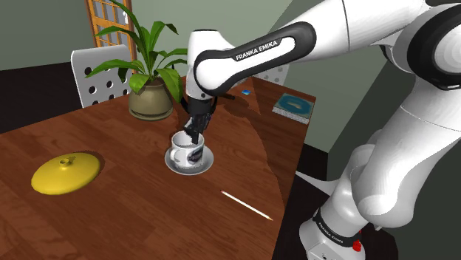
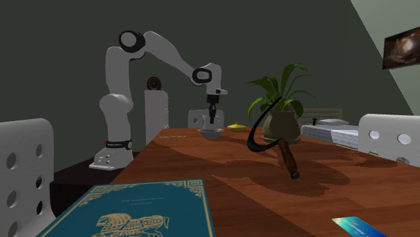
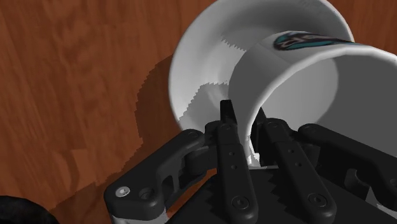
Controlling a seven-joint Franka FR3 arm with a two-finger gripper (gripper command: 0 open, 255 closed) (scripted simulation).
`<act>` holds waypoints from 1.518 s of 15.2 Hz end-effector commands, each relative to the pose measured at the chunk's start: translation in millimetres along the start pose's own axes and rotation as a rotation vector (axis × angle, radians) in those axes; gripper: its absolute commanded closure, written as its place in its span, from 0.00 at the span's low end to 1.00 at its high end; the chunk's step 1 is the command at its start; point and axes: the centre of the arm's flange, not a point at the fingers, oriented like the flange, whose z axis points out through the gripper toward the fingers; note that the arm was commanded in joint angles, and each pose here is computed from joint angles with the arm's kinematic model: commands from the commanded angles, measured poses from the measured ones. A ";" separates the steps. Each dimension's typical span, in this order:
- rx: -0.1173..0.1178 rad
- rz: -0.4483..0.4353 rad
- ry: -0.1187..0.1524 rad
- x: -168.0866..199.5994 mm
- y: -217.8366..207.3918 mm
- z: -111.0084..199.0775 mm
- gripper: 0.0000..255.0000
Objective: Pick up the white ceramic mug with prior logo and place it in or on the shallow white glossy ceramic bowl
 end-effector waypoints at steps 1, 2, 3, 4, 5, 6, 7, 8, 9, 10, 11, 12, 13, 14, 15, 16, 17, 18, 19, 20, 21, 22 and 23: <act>0.000 0.000 0.001 -0.8 0.1 6.0 1.00; 0.000 0.000 0.001 -0.8 0.1 6.0 1.00; 0.000 0.000 0.001 -0.8 0.1 6.0 1.00; 0.000 0.000 0.001 -0.8 0.1 6.0 1.00; 0.000 0.000 0.001 -0.8 0.1 6.0 1.00; 0.000 0.000 0.001 -0.8 0.1 6.0 1.00; 0.000 0.000 0.001 -0.8 0.1 6.0 1.00; 0.000 0.000 0.001 -0.8 0.1 6.0 0.00; 0.000 0.000 0.001 -0.8 0.1 6.0 0.00; 0.000 0.000 0.001 -0.8 0.1 6.0 0.00; 0.000 0.000 0.001 -0.7 0.1 6.0 0.00; 0.000 0.000 0.001 -0.8 0.1 6.0 0.00; 0.000 0.000 0.001 -0.8 0.1 6.0 0.00; 0.000 0.000 0.001 -0.8 0.1 -7.2 0.00; 0.000 0.000 0.001 -0.8 0.1 -20.4 0.00; 0.000 0.000 0.001 -0.8 0.1 -33.6 0.00; 0.000 0.000 0.001 -0.8 0.1 -44.0 0.00; 0.000 0.000 0.001 -0.8 0.1 -44.0 0.00; 0.000 0.000 0.001 -0.9 0.1 -44.0 0.00; 0.000 0.000 0.001 -0.8 0.1 -44.0 0.00; 0.000 0.000 0.001 -0.8 0.1 -44.0 0.00; 0.000 0.000 0.001 -0.8 0.1 -44.0 0.00; 0.000 0.000 0.001 -0.8 0.1 -44.0 0.00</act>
